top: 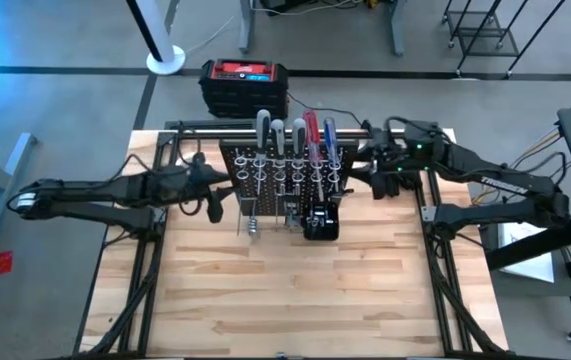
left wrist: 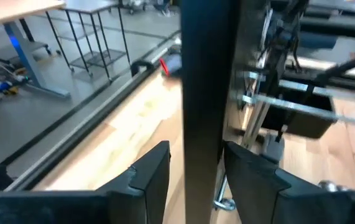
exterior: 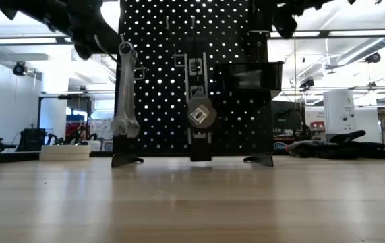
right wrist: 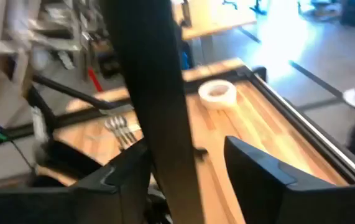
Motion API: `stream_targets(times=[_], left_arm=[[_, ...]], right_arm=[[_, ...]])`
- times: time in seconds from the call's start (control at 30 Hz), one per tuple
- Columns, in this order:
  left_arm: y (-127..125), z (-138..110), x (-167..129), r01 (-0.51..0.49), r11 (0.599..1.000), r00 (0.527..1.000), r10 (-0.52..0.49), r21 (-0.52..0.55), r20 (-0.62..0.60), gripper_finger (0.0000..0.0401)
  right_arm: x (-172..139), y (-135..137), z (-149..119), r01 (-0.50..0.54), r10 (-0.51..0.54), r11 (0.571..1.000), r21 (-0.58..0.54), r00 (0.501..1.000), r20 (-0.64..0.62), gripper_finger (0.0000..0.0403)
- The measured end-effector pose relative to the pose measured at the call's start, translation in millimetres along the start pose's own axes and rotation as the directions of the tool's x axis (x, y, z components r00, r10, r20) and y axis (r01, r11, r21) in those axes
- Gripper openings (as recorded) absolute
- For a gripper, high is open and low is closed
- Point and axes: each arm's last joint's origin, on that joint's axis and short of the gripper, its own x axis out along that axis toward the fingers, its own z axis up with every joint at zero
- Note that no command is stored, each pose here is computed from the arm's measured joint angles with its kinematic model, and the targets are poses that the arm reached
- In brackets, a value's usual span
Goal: Hang tools onto peg board
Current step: Move the peg board to the center of the table, then adjust the bit driver handle
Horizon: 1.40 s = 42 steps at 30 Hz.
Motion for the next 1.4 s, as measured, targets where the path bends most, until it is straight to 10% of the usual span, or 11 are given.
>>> stream_targets(times=[0.57,1.2,1.4], left_arm=[[11,74,-68,0.028,0.999,0.995,-0.026,-0.016,0.099,0.0175],[-4,150,-60,0.098,0.979,0.969,-0.135,0.178,0.209,0.0178],[-18,189,-53,0.276,0.899,0.897,-0.368,0.34,0.244,0.0178]], right_arm=[[-56,18,1,0.125,-0.131,0.99,0.068,0.987,0.09,0.0216],[-68,35,7,0.113,-0.119,0.993,0.046,0.978,0.17,0.0034],[-65,38,2,0.093,-0.097,0.995,0.039,0.988,0.119,0.0002]])
